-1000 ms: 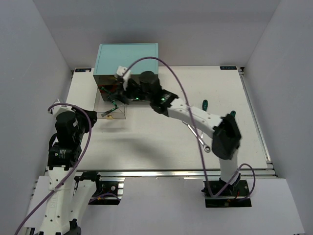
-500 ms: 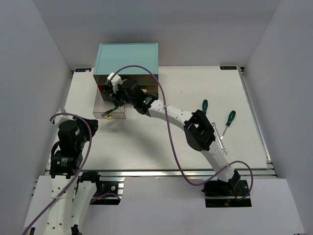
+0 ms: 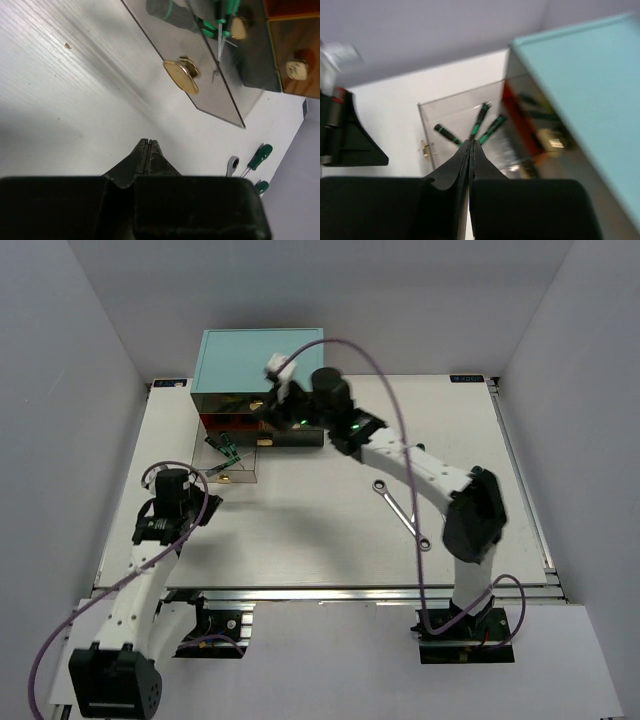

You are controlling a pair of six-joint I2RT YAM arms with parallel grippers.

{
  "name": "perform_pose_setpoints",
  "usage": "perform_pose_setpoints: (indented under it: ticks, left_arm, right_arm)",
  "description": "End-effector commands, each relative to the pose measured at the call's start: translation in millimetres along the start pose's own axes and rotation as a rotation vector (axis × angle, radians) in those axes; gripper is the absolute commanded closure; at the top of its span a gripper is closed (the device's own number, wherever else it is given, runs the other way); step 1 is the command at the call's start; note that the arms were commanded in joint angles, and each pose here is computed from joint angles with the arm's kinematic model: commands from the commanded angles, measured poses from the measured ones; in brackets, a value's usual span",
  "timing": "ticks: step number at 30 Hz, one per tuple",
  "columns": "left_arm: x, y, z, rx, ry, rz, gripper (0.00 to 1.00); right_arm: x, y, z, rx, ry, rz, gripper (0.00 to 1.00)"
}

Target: Sort the tools into containers

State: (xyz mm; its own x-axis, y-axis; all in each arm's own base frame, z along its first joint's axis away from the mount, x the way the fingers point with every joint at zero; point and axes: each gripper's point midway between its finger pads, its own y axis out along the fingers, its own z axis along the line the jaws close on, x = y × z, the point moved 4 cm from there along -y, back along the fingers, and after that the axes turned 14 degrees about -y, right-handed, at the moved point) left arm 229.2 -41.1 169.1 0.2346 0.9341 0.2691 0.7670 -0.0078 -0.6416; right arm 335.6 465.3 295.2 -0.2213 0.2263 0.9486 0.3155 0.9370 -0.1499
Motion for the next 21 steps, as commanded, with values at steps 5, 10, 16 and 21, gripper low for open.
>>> perform_pose_setpoints:
  ticks: [5, 10, 16, 21]
  left_arm:
    - [-5, 53, -6, 0.065, -0.114, 0.042, 1.0]
    - [4, 89, -29, 0.067, -0.121, 0.031, 0.97]
    - [16, 116, -67, 0.016, -0.121, 0.018, 0.74]
    - [23, 140, -90, 0.01, -0.119, 0.023, 0.57]
  right_arm:
    - [45, -119, -58, -0.127, -0.021, -0.139, 1.0]
    - [5, -171, -78, -0.25, -0.021, -0.039, 1.0]
    - [-35, -215, -77, -0.333, 0.018, 0.056, 1.0]
    - [-53, -236, -74, -0.375, 0.052, 0.092, 1.0]
